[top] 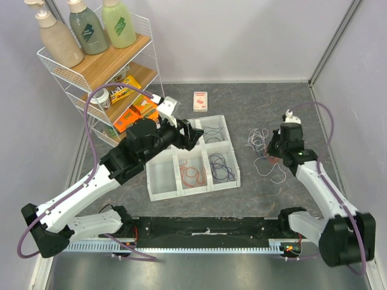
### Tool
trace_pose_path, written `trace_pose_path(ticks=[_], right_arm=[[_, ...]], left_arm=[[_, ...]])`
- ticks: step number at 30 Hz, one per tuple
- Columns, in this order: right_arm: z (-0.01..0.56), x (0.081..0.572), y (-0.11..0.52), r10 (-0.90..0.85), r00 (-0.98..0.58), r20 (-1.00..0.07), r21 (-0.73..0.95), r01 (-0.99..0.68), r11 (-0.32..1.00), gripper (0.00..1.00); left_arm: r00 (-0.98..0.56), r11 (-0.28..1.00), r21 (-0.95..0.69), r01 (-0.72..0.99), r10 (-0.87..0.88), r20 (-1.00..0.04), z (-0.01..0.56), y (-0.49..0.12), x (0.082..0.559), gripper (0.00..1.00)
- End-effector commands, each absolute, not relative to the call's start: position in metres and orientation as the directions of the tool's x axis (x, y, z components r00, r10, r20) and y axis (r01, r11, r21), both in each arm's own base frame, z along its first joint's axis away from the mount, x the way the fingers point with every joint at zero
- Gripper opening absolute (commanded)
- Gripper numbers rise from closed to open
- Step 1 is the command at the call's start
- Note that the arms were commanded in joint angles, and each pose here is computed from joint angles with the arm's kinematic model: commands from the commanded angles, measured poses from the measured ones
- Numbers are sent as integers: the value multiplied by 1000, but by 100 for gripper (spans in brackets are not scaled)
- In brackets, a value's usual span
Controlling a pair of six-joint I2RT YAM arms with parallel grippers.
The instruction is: Untangle the cables
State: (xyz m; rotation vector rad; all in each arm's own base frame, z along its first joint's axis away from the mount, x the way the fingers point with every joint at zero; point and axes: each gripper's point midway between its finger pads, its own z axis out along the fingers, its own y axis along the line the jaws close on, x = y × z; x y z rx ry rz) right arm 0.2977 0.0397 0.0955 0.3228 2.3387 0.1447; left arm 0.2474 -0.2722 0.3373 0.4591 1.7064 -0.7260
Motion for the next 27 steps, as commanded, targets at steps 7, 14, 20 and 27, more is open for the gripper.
trace_pose_path(ticks=[7,14,20,27], right_arm=[[296,281,8,352,-267,-897,294,236,926,0],[344,258,11,384,-168,-908,356,173,918,0],[325,251,30,487,-217,-846,469,133,873,0],[280,242,58,672,-323,-667,659,164,734,0]], left_arm=[[-285,665,-273,696,-94,-954,351,-288,240,69],[-333,412,-314,855,-27,-943,346,-331,206,65],[-333,153,-339,928,-67,-941,347,-368,167,63],[-234,216,-274,937,-195,-952,341,-426,171,64]])
